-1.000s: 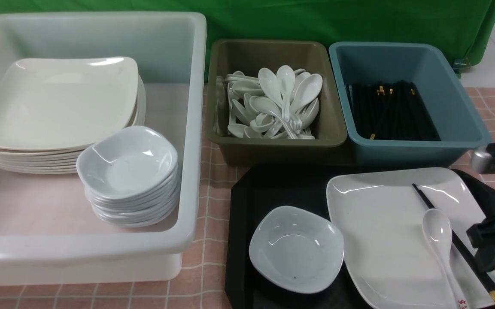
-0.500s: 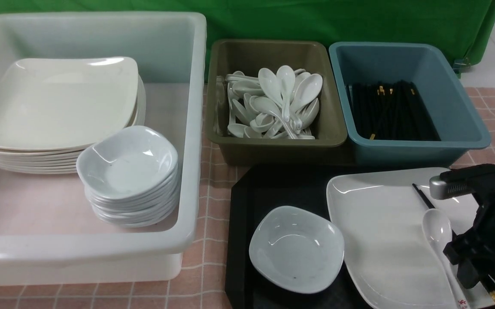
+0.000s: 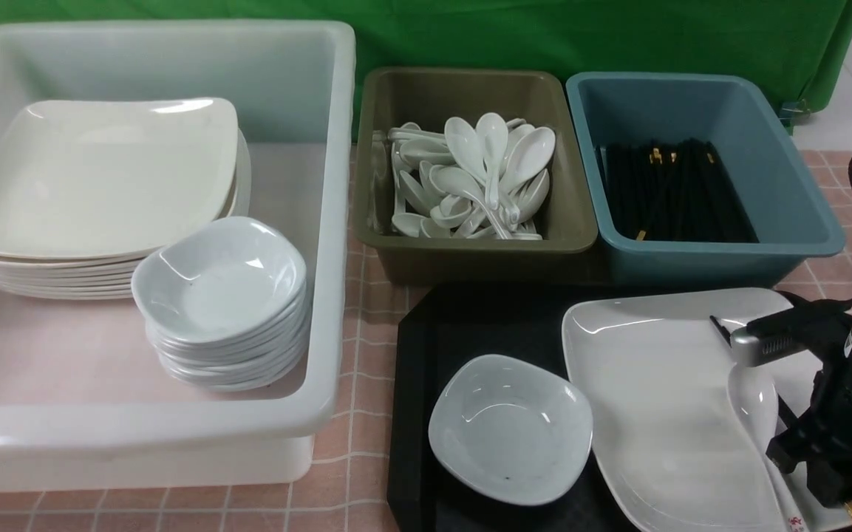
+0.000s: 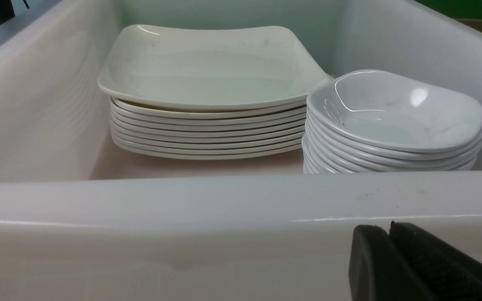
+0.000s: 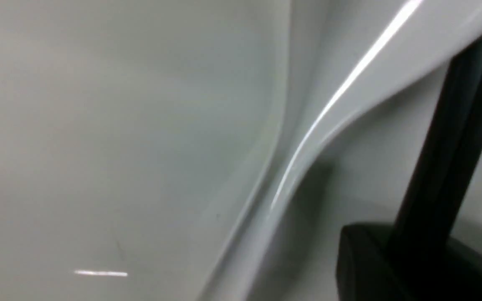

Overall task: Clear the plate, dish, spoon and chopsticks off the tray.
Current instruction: Use the right arm to grab a pair of chopsticks from the plate, then use the right arm to put the chopsticks into the small storage box on the right

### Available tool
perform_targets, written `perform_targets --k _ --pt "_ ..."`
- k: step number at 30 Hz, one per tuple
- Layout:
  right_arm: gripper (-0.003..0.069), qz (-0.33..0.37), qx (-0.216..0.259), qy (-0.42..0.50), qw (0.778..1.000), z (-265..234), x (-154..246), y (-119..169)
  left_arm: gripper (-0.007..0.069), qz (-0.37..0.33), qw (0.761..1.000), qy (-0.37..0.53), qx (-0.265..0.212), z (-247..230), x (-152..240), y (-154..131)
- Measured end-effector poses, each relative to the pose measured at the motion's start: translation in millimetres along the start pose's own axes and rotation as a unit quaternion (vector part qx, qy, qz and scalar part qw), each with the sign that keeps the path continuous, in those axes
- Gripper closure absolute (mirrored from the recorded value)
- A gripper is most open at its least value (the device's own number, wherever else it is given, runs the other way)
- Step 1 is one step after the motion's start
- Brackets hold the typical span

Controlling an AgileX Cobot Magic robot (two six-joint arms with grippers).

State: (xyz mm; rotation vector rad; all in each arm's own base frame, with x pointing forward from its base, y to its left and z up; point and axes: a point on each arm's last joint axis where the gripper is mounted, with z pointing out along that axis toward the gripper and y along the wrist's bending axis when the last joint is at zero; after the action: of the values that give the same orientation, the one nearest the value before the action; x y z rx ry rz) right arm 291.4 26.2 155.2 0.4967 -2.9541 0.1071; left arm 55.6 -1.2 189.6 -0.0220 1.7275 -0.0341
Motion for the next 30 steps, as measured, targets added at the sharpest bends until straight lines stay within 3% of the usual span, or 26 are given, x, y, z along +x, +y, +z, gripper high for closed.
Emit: perform_targets --k 6,10,13,17,18,19,20,23,24,25,30 --pt "0.0484 0.002 0.0 0.013 1.0 -18.8 2.7 -1.4 0.0604 0.0 1.0 0.0 0.0 0.0 0.0 0.0" --pt "0.0484 0.01 0.008 -0.019 1.0 -55.2 8.3 -3.4 0.0604 0.0 1.0 0.0 0.0 0.0 0.0 0.0" --pt "0.0484 0.034 0.023 -0.095 0.995 -98.4 13.6 -5.8 0.0604 0.0 1.0 0.0 0.0 0.0 0.0 0.0" --pt "0.0484 0.079 0.039 -0.246 0.965 -143.6 9.1 -9.8 0.0604 0.0 1.0 0.0 0.0 0.0 0.0 0.0" --pt "0.0484 0.103 0.042 -0.343 0.933 -162.9 0.0 -12.5 0.0604 0.0 1.0 0.0 0.0 0.0 0.0 0.0" --pt "0.0484 0.106 0.042 -0.355 0.928 -165.7 -0.8 -12.8 0.0604 0.0 1.0 0.0 0.0 0.0 0.0 0.0" --pt "0.0484 0.126 0.038 -0.444 0.886 -180.0 -12.3 -15.2 0.0604 0.0 1.0 0.0 0.0 0.0 0.0 0.0" --pt "0.0484 0.151 0.02 -0.538 0.829 -190.0 -33.2 -18.6 0.0604 0.0 1.0 0.0 0.0 0.0 0.0 0.0" --pt "0.0484 0.153 0.019 -0.542 0.826 -189.6 -34.9 -18.9 0.0604 0.0 1.0 0.0 0.0 0.0 0.0 0.0" --pt "0.0484 0.166 0.006 -0.566 0.807 -187.1 -52.5 -21.8 0.0604 0.0 1.0 0.0 0.0 0.0 0.0 0.0" --pt "0.0484 0.177 -0.003 -0.547 0.818 -154.8 -109.1 -31.1 0.0604 0.0 1.0 0.0 0.0 0.0 0.0 0.0"
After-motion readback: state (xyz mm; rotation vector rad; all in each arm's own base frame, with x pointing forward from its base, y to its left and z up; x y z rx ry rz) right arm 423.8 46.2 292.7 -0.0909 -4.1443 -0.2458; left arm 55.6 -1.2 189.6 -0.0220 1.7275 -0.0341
